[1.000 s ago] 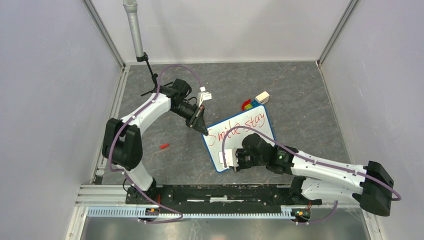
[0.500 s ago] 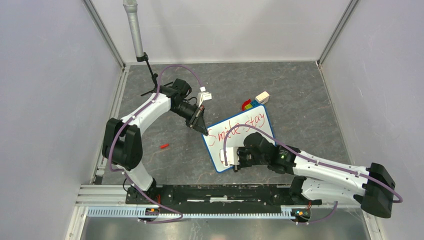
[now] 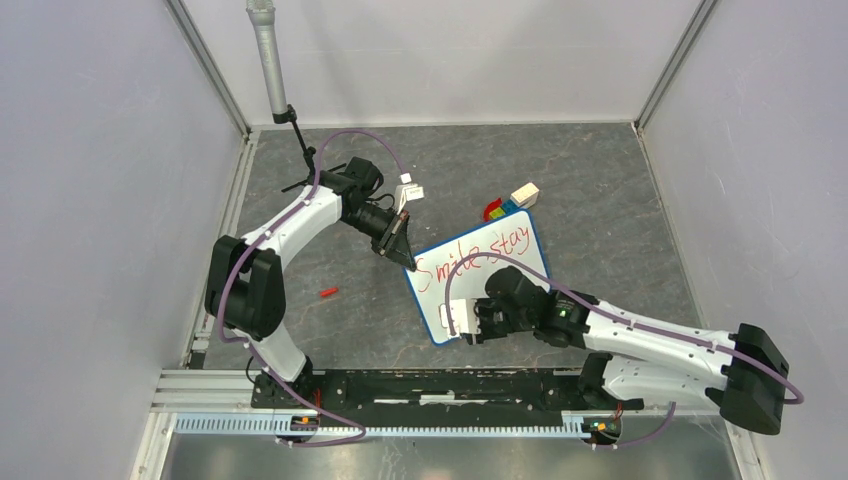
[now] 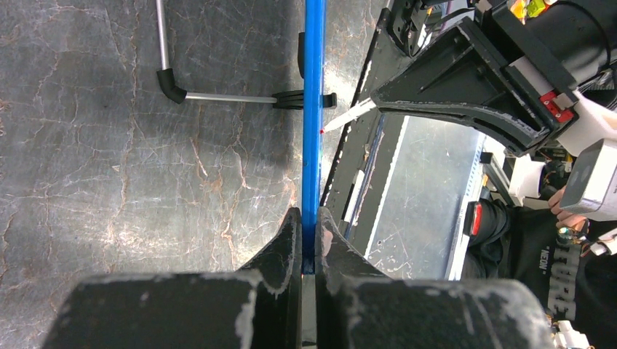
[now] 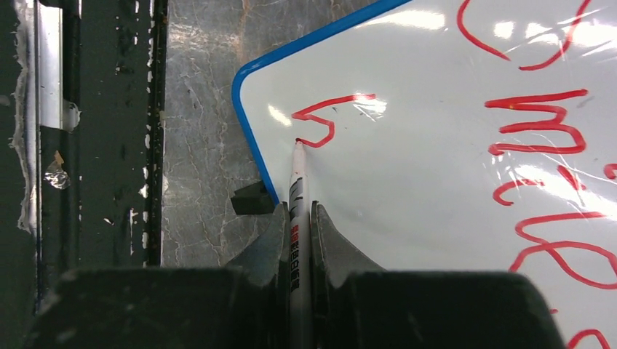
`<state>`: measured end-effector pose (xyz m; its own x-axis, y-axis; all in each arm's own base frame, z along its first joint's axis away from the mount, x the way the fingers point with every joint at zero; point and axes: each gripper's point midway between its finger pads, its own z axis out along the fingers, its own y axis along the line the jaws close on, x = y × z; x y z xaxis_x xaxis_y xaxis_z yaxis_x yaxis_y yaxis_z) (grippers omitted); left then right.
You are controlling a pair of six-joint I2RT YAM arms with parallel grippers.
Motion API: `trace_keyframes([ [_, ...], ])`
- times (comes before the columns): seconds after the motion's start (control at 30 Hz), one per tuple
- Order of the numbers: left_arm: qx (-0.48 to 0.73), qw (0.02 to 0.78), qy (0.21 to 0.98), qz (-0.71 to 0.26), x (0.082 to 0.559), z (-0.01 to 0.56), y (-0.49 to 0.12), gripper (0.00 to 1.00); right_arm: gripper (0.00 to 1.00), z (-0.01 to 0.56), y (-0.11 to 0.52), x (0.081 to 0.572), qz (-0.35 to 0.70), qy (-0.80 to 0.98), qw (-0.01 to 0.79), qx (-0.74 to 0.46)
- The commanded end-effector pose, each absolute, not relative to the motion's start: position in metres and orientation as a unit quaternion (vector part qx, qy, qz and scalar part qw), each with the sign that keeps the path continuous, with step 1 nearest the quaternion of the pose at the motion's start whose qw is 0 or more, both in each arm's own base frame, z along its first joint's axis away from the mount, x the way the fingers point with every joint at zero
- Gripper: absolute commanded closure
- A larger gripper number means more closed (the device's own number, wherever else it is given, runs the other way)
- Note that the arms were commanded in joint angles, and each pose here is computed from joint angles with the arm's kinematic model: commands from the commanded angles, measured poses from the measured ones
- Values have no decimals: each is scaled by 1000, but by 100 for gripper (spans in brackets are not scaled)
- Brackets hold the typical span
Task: Write a sentence on the whiteboard
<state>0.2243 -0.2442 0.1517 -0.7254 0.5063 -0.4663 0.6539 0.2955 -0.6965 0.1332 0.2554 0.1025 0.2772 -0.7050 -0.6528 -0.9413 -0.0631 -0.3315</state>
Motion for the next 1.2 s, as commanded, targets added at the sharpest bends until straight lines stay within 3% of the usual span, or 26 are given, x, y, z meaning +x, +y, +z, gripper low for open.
trace_keyframes([
  [0.0,372,91,793,-474,231,155,-249,98,100,111,268,135,175,570,374,-711],
  [0.43,372,90,793,-474,231,154,-249,98,100,139,282,139,193,563,405,-694],
  [1.17,373,95,793,-473,230,158,-248,98,100,126,258,153,133,586,405,-689],
])
